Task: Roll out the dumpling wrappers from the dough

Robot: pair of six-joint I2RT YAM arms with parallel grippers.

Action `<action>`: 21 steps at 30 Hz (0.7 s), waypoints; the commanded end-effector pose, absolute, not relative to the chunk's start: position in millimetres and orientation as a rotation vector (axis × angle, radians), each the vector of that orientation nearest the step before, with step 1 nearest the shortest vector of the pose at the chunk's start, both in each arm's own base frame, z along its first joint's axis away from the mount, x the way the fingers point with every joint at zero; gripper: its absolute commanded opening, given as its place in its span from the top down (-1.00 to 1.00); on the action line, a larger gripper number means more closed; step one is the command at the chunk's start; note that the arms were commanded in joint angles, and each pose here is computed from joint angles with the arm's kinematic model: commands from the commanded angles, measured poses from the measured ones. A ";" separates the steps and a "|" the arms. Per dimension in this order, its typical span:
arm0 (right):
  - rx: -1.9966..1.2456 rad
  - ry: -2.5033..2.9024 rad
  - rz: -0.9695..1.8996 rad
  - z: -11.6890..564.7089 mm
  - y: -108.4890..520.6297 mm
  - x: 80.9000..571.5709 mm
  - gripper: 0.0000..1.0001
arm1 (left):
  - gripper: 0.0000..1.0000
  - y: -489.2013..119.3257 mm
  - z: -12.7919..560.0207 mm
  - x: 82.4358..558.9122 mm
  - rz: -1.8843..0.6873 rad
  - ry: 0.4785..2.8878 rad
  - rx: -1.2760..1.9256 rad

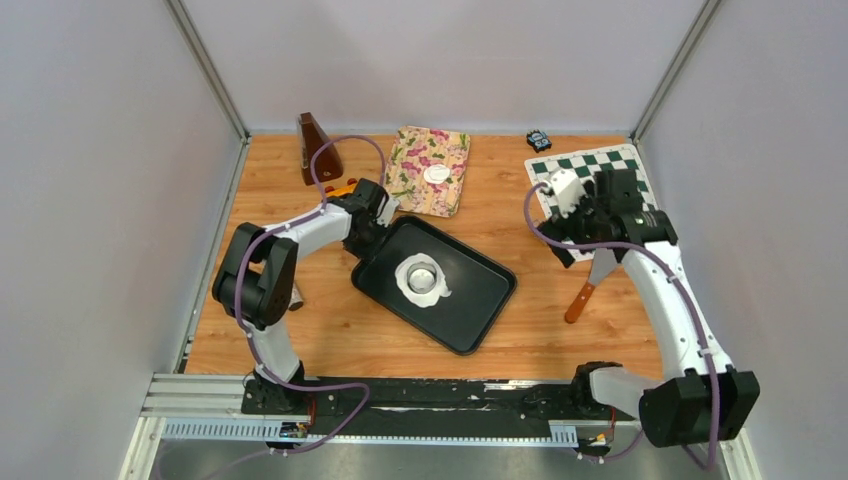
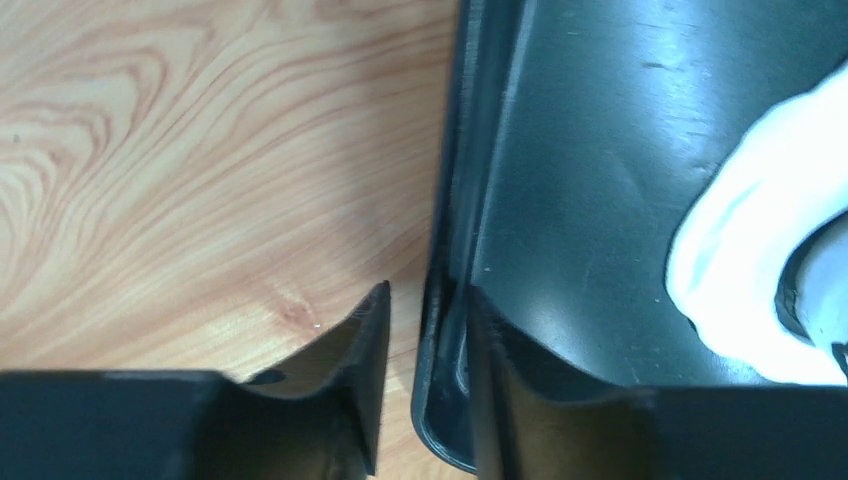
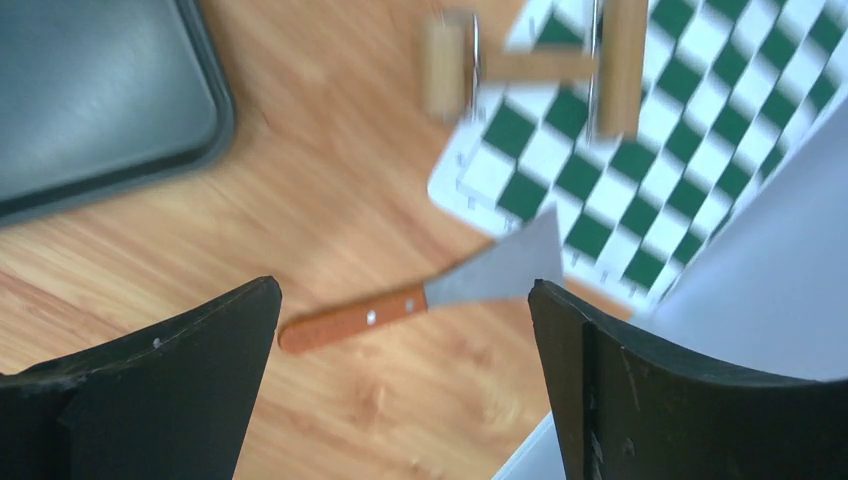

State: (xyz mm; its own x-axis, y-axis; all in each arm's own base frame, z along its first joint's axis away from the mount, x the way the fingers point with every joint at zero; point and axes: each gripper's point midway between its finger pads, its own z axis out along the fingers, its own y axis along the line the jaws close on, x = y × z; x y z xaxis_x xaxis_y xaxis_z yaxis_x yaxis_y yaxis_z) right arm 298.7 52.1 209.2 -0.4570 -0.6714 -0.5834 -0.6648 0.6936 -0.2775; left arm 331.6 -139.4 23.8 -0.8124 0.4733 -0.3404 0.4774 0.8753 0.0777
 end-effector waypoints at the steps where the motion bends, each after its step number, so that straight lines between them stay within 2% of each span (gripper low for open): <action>1: -0.742 2.340 -0.062 185.3 3.0 276.2 -1.00 | -0.13 -129.0 42.6 345.0 -0.011 2.645 0.539; 3: -0.562 2.411 -0.064 171.3 -16.6 266.8 -1.00 | -0.45 -136.5 48.6 342.5 -0.079 2.637 0.531; 7: -0.299 2.476 -0.102 144.7 -52.4 256.0 -1.00 | -0.92 -151.7 67.5 340.2 -0.199 2.596 0.538; 9: -0.234 2.510 -0.076 133.5 -57.2 253.9 -1.00 | -0.99 -153.9 77.2 341.2 -0.218 2.568 0.538; 21: -0.051 2.672 -0.056 80.6 -65.8 274.3 -0.92 | -1.00 -156.3 138.9 356.1 -0.220 2.391 0.541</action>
